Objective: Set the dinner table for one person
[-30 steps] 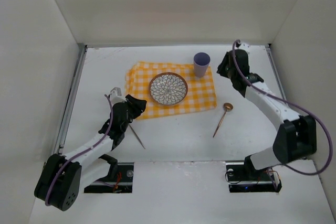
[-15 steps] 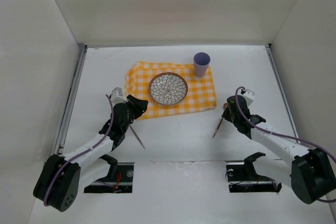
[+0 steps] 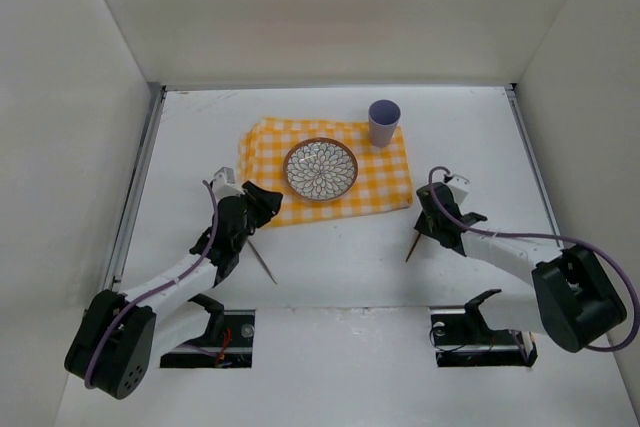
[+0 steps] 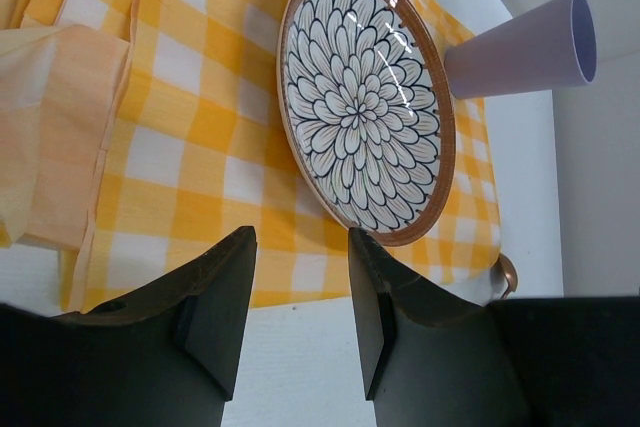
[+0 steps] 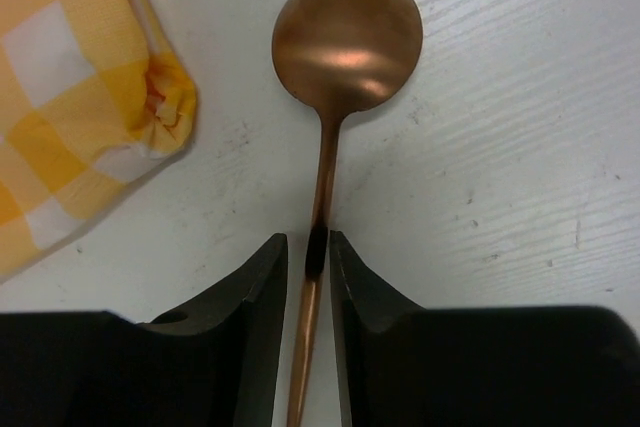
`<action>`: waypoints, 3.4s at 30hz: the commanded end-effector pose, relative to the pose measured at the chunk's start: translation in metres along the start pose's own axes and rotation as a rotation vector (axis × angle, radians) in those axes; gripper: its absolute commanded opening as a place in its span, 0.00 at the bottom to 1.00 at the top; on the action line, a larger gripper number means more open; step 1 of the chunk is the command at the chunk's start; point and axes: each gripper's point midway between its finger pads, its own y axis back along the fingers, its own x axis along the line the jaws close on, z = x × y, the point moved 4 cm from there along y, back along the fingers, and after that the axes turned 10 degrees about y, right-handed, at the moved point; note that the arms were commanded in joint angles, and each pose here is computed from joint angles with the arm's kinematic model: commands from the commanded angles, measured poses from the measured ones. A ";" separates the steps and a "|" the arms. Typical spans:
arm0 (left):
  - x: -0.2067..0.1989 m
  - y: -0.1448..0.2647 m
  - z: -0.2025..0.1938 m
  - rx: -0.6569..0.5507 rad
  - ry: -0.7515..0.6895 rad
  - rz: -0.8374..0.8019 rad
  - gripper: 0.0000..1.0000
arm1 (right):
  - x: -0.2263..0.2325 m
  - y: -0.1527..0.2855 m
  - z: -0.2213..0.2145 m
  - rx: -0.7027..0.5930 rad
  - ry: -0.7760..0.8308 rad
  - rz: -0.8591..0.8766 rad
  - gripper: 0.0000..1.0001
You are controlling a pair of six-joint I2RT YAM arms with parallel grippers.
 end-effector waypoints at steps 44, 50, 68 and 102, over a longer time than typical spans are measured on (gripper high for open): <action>-0.002 -0.006 0.009 -0.020 0.033 -0.026 0.40 | 0.165 -0.013 0.119 -0.144 0.331 0.348 0.07; -0.001 -0.005 0.012 -0.035 0.031 -0.022 0.40 | 0.167 -0.038 0.123 -0.127 0.340 0.317 0.07; 0.005 -0.007 0.014 -0.056 0.017 0.007 0.38 | 0.164 -0.059 0.116 -0.077 0.322 0.286 0.24; 0.074 0.099 -0.004 -0.002 -0.215 0.702 0.25 | 0.140 0.081 0.097 -0.389 0.119 0.592 0.31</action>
